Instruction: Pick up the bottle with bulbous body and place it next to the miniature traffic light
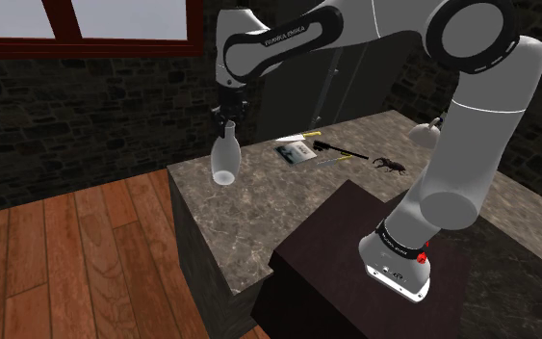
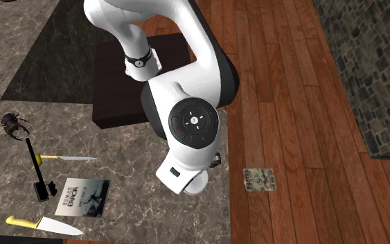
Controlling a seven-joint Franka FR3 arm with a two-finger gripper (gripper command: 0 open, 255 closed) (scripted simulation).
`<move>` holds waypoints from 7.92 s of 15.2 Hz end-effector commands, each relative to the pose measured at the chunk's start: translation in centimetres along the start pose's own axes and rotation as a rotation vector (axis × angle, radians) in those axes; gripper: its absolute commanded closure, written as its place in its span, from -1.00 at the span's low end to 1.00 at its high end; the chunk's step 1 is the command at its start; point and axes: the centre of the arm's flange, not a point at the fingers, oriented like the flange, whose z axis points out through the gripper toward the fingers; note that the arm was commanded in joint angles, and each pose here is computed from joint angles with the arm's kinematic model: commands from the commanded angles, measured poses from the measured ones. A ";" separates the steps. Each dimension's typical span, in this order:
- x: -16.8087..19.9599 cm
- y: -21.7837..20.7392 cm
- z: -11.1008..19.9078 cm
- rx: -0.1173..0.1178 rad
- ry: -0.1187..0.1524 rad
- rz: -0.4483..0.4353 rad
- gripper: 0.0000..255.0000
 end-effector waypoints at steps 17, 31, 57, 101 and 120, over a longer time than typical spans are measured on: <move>-0.5 0.0 -9.5 0.000 0.000 0.000 1.00; -0.9 0.0 -16.9 0.000 0.000 0.000 1.00; -6.0 9.5 -25.8 0.000 0.000 0.000 1.00; -31.3 61.8 -24.5 0.000 0.000 0.000 1.00; -32.2 64.6 -15.5 0.000 0.000 0.000 1.00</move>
